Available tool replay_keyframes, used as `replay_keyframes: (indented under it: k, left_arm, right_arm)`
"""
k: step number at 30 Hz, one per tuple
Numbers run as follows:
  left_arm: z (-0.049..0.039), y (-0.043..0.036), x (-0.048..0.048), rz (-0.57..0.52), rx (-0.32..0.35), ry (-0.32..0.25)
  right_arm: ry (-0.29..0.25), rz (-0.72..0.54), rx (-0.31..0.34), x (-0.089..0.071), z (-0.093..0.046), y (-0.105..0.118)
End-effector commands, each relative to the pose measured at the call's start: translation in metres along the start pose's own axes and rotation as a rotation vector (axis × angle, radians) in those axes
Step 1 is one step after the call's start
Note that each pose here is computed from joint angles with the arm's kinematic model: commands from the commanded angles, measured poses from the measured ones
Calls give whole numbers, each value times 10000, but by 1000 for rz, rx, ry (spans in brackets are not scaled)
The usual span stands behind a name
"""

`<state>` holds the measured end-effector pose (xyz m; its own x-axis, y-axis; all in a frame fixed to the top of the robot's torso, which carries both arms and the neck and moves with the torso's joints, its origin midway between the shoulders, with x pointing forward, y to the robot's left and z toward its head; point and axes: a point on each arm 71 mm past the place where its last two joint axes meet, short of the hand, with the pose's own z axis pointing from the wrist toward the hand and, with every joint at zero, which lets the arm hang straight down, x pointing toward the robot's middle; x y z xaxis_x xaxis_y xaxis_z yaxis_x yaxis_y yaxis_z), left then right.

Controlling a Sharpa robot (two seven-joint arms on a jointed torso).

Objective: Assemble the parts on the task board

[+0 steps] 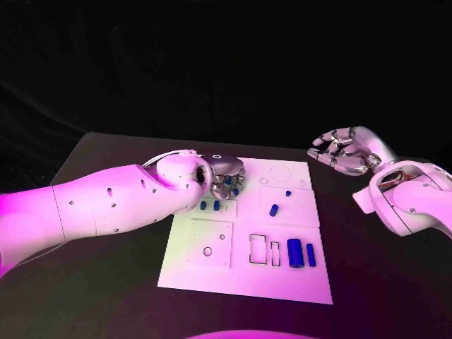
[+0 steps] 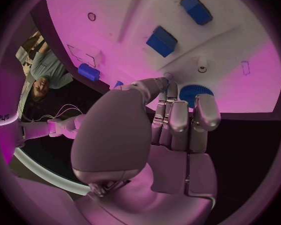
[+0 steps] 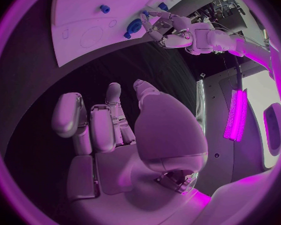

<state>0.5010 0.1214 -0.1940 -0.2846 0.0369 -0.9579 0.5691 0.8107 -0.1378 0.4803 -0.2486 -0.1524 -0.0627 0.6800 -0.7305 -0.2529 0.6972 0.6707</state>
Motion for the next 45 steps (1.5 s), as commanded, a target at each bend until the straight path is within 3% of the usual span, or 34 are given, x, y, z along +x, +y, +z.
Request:
replay_keyframes:
  k: [1, 14, 24, 30, 37, 45]
  left_arm:
    - [-21, -12, -52, -18, 16, -45]
    - [-135, 42, -135, -46, 4, -67]
    - [-345, 248, -169, -76, -48, -60]
    - [-415, 375, -154, -93, -78, -57]
    - [-441, 452, -133, -102, -98, -52]
    - [-429, 481, -102, -106, -109, -36]
  right_arm:
    - [2, -4, -15, 3, -2, 9]
    - [-1, -5, -15, -2, -2, 4]
    - [-1, -6, -11, -11, -7, -5]
    - [-1, -6, -10, -14, -8, -9]
    - [0, -6, -10, -8, -7, -9]
    - [2, -6, -10, -2, -5, -8]
